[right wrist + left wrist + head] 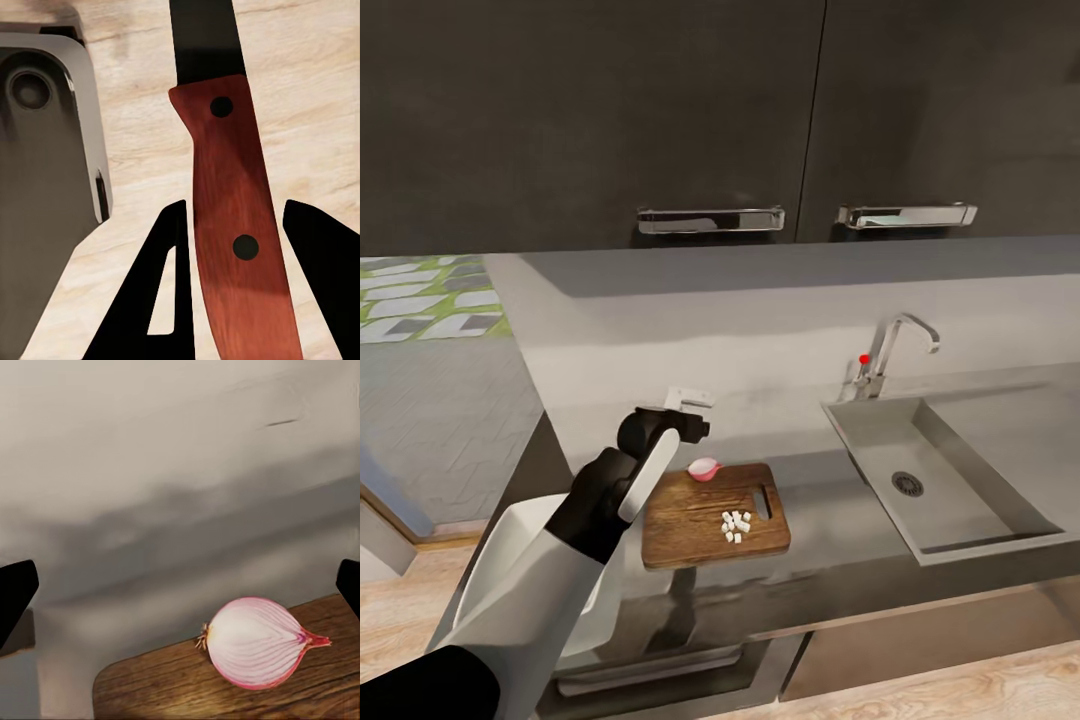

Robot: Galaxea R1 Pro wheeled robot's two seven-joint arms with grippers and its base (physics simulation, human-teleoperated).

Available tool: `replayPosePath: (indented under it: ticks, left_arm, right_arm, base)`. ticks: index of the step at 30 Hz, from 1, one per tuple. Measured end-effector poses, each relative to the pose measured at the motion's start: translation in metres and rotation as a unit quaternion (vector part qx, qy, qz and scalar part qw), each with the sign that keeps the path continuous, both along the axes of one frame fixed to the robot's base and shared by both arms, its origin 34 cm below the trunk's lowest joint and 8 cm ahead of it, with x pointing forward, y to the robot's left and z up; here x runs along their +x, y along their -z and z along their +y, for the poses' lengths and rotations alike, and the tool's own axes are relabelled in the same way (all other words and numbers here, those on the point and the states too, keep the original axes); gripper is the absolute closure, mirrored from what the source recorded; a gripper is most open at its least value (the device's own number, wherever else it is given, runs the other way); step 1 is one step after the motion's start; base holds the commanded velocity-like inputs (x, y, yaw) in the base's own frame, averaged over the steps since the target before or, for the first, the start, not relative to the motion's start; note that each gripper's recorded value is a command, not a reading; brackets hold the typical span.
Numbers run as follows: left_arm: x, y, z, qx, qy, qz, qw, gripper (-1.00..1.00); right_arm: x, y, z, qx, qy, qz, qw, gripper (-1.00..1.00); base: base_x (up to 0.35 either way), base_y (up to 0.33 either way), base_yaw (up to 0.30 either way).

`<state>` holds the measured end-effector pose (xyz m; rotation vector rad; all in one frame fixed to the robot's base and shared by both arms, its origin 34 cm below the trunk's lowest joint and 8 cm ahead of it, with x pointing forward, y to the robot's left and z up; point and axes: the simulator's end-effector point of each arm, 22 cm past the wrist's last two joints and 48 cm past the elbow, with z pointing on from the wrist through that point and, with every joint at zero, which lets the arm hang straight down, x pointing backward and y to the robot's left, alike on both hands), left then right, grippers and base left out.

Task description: In the kitchen, take the Vidalia onion out of the sink, dice it on the chopping board with the paring knife, put the diced onion into the bowl on the countertop, then place both the paring knife and the chopping board into the sink.

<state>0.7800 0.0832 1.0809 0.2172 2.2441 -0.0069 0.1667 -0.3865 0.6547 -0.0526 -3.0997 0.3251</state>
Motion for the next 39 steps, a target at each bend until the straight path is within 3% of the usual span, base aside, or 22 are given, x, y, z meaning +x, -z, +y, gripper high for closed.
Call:
replayPosePath:
  ticks: [14,39]
  left_arm:
    - [0.000,0.022,0.005,0.006,-0.008,0.019,0.9998,-1.00]
    - [-0.004,0.043,0.011,0.017,-0.012,0.042,0.9989,-1.00]
  right_arm:
    - [0.000,0.000,0.000,0.000,0.000,0.000,1.0000,1.00]
    - [0.000,0.000,0.000,0.000,0.000,0.000,1.0000,1.00]
  base:
    - [0.132,0.000,0.000]
    - [0.031,0.000,0.000]
